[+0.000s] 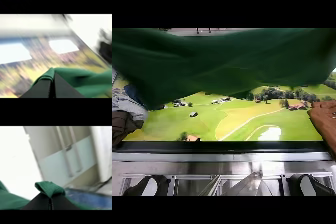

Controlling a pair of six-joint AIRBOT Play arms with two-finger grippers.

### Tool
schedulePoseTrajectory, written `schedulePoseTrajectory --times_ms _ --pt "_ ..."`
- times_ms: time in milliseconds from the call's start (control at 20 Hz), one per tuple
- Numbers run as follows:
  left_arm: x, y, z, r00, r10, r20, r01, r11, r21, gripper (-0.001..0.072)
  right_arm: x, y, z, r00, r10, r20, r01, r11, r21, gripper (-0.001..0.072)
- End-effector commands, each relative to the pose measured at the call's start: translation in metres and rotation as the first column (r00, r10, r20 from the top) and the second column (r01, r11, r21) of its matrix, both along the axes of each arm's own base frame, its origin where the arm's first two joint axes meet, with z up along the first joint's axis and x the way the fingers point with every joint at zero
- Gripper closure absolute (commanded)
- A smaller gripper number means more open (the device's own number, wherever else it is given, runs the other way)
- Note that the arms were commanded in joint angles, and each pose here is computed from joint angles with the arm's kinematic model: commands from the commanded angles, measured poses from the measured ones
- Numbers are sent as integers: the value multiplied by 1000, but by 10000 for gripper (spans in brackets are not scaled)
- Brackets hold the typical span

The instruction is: Fold the shirts.

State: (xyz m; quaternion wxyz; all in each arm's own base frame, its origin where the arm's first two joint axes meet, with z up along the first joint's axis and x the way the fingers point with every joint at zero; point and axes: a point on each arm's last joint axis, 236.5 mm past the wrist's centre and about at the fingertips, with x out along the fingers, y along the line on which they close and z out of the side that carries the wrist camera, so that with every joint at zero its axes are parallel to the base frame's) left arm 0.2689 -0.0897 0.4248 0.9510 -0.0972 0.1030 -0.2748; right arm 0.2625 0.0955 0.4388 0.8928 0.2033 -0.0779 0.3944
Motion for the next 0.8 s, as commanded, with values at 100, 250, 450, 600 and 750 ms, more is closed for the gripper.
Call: schedulePoseTrajectory --times_ms 100,250,450,600,750 --pt "-12 6 44 997 37 67 -42 996 81 675 -20 -12 32 957 -260 129 275 955 -113 694" --pt "42 0 -29 972 -135 -190 131 991 -31 676 40 -40 -1 975 -222 2 221 971 -92 694" --pt "132 11 -154 884 -142 -445 95 987 -126 676 149 -14 -104 971 -38 -234 18 996 -90 694" --pt "174 20 -255 785 -148 -602 32 979 -199 675 233 17 -218 904 -32 -426 -7 996 -89 694" --pt "187 24 -353 666 -167 -727 -15 971 -237 675 282 32 -316 821 -79 -565 15 993 -117 694"
